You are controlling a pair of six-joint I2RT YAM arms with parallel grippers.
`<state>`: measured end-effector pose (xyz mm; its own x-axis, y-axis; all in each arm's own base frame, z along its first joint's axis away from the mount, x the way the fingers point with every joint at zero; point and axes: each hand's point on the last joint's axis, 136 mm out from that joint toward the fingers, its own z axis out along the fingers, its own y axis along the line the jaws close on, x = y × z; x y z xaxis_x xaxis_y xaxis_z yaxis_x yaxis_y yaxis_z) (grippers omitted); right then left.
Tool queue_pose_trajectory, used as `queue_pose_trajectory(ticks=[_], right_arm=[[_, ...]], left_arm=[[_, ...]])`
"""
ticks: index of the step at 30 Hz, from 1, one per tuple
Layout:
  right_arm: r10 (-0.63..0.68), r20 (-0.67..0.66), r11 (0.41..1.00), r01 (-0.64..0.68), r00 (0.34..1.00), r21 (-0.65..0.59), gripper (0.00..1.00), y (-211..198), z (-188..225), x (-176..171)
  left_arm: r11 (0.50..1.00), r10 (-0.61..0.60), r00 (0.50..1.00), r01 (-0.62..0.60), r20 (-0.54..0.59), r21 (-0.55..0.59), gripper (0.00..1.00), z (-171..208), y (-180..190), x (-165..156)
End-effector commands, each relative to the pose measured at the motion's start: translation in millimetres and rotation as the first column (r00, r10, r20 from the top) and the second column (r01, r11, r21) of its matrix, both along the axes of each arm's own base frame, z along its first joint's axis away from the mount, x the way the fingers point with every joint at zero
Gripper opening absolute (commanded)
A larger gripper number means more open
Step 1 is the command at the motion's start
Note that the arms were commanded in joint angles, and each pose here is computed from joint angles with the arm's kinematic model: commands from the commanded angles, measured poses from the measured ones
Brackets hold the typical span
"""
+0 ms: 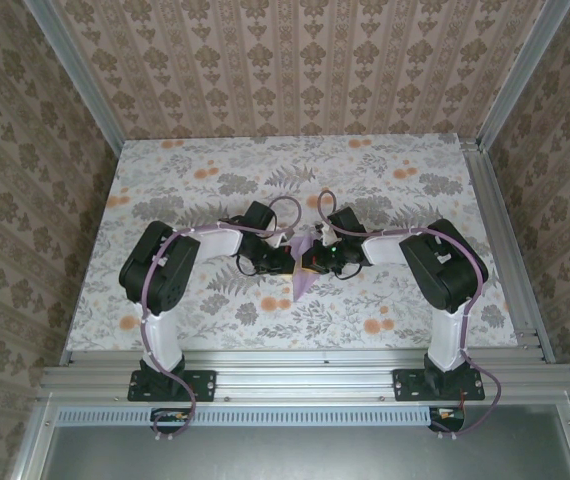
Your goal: Fold a paper plane with a square sheet of paper (pick it up from the middle)
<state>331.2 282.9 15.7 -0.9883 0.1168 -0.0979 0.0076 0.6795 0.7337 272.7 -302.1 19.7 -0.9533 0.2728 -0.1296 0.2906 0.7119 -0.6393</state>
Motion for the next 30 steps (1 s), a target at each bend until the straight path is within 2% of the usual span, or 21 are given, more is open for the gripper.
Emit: queue_pose_trajectory(ticks=[1, 4, 11, 20, 30], right_arm=[[-0.005, -0.066, 0.995, -0.002, 0.998, -0.097, 0.08, -14.9, -24.9, -15.6], [-0.006, -0.068, 0.995, -0.001, 0.998, -0.098, 0.07, -15.1, -25.8, -15.8], [-0.004, -0.067, 0.995, -0.003, 0.998, -0.103, 0.07, -16.5, -26.5, -16.3], [-0.003, -0.056, 0.996, -0.002, 0.998, -0.084, 0.08, -13.2, -18.8, -13.4], [-0.001, -0.034, 1.000, 0.000, 0.999, -0.028, 0.08, -4.3, -0.4, -7.3]], left_arm=[[0.994, 0.072, 0.997, -0.072, -0.003, 0.082, 0.05, -10.2, 23.2, 4.0], [0.993, 0.081, 0.997, -0.081, 0.000, 0.081, 0.09, -8.5, 24.8, 6.0], [0.993, 0.089, 0.996, -0.088, 0.003, 0.084, 0.11, -8.6, 26.5, 8.3], [0.994, 0.069, 0.998, -0.068, -0.010, 0.083, 0.10, -12.1, 22.7, 6.6], [0.988, 0.037, 0.999, -0.033, -0.021, 0.152, 0.06, -28.0, 22.1, 3.6]])
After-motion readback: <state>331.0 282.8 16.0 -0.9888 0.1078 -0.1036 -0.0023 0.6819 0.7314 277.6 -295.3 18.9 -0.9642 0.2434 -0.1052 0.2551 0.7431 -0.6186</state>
